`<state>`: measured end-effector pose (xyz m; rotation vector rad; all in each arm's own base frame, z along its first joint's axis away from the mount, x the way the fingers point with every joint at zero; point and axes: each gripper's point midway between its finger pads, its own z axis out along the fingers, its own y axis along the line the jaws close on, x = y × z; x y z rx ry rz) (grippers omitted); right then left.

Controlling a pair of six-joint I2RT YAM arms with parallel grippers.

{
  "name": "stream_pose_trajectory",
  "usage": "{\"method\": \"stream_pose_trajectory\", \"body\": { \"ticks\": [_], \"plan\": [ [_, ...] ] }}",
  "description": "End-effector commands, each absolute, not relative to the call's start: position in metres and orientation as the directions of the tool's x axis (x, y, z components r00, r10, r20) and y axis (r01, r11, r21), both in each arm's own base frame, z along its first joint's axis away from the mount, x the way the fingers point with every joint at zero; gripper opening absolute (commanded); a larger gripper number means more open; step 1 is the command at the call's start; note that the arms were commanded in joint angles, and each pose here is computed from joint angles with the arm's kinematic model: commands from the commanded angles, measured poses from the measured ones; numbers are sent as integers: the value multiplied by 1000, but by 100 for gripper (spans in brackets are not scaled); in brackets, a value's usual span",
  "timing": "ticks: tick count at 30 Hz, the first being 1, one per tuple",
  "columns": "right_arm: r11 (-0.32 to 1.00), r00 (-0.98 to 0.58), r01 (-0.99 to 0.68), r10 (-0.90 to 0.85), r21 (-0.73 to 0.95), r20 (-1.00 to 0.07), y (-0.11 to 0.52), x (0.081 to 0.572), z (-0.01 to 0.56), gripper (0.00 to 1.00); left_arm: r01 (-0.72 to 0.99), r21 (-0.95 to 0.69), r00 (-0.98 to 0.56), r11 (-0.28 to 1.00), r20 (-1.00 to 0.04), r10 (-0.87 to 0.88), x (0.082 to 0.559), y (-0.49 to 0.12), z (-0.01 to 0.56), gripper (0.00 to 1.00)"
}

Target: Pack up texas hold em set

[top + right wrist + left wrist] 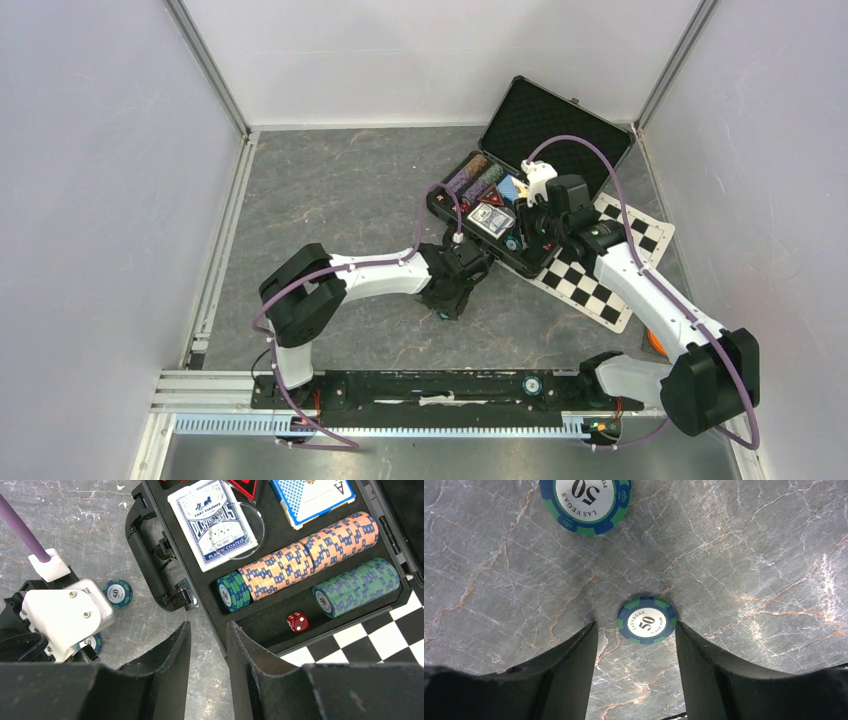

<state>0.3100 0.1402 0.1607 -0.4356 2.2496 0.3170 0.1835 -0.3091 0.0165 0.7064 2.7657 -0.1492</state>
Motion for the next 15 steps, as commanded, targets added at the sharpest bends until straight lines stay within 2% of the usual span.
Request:
{"method": "stream_pose_trajectory", "body": {
  "ticks": [1, 11, 15],
  "plan": [
    [908, -594, -402, -161, 118, -788, 143, 308, 171, 38, 476, -42, -828, 878, -356, 432, 189, -317, 19, 64],
    [903, -597, -407, -149, 137, -788, 145, 305, 171, 37, 496, -54, -820, 866, -355, 448, 183, -323, 14, 62],
    [902, -595, -409, -148, 140, -790, 145, 304, 172, 37, 502, -48, -817, 863, -352, 456, 183, -323, 12, 53]
  ]
}}
